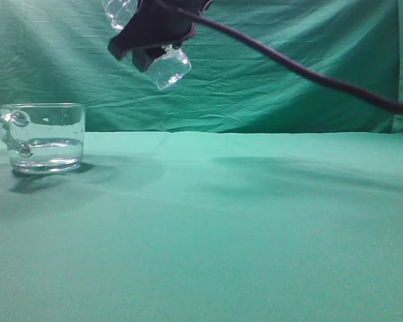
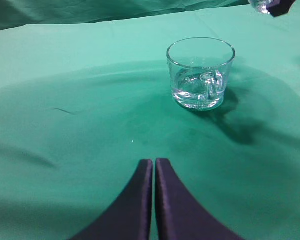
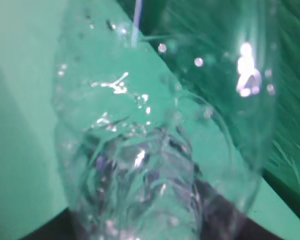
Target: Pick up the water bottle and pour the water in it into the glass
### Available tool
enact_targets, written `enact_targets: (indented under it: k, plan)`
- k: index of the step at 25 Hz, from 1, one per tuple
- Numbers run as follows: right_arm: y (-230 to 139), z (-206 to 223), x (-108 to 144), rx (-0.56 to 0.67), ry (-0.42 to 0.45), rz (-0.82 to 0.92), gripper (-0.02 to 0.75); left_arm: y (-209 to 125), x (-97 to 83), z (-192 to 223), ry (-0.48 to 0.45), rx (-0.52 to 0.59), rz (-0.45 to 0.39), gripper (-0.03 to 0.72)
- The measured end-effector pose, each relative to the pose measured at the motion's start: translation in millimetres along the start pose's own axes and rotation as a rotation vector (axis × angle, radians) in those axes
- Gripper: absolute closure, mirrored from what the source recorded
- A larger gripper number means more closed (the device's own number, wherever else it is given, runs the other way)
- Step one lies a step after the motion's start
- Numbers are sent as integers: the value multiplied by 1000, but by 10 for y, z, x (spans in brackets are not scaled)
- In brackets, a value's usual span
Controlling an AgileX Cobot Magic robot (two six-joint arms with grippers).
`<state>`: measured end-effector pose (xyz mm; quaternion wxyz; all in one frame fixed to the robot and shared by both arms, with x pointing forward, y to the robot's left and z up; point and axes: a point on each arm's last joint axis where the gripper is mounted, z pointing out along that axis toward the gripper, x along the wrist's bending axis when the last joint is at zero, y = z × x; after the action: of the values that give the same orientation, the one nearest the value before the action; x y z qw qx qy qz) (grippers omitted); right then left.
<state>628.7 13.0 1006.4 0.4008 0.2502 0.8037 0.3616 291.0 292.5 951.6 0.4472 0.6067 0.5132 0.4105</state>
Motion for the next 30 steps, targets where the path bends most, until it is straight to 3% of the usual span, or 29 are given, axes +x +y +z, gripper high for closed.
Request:
enact_targets:
  k: [4,10,16,22,26,30]
  plan:
    - [207,-236,-153,-26,-5,183,439,0,0,0,0,0,0,688]
    - [269,-591,-298,-16,10,278,439,0,0,0,0,0,0,688]
    - [-15,-947,-304,44,65,344,439,0,0,0,0,0,0,688]
    - [-278,-1247,-196,-39,210,361,439,0,0,0,0,0,0,688]
    - [-568,-1295,-368,-99,267,476,439,0,0,0,0,0,0,688]
    - [-932,-1293,-671,-134,258,574,439,0,0,0,0,0,0,688]
